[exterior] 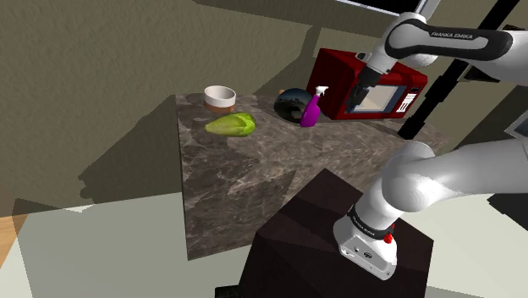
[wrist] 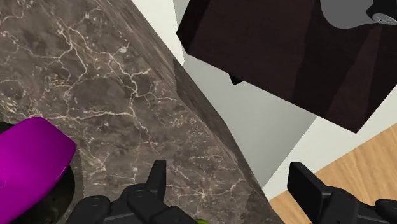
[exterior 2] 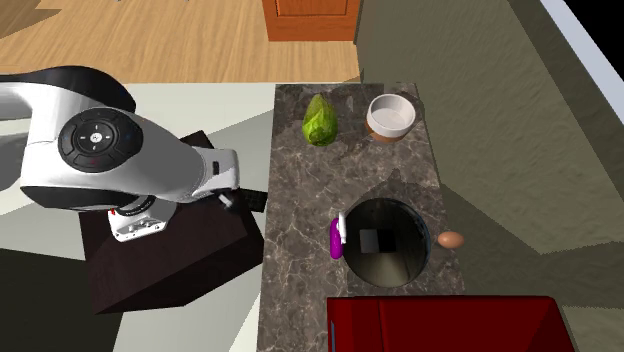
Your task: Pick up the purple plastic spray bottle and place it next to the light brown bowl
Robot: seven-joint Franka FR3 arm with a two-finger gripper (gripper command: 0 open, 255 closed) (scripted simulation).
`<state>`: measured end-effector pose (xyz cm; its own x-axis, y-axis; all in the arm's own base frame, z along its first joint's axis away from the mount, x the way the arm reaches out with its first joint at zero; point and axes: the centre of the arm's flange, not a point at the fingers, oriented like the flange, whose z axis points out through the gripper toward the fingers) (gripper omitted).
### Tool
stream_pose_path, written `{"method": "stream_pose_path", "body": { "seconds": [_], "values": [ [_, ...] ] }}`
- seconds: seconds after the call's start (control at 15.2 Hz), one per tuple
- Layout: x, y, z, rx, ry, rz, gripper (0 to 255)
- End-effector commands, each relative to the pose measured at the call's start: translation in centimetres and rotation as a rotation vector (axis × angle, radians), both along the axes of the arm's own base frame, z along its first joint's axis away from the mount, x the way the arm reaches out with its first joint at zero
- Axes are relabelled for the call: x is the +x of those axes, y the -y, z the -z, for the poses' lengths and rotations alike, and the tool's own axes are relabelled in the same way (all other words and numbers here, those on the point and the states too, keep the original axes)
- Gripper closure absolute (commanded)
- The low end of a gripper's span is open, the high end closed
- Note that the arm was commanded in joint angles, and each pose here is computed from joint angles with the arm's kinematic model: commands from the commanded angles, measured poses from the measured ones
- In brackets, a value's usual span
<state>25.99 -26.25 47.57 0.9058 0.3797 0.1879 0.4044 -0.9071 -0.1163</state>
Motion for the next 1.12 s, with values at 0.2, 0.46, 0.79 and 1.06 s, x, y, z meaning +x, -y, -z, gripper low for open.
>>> {"method": "stream_pose_path", "body": {
  "seconds": [0.2, 0.46, 0.79, 1.06],
  "values": [
    [1.7, 6.3, 3.3, 0.032, 0.072, -0.127, 0],
    [3.7, 11.1, 5.8, 0.06, 0.128, -0.226, 0],
    [7.0, 16.6, 9.0, 0.095, 0.198, -0.35, 0],
    [10.4, 20.6, 11.5, 0.123, 0.254, -0.448, 0]
  ]
}}
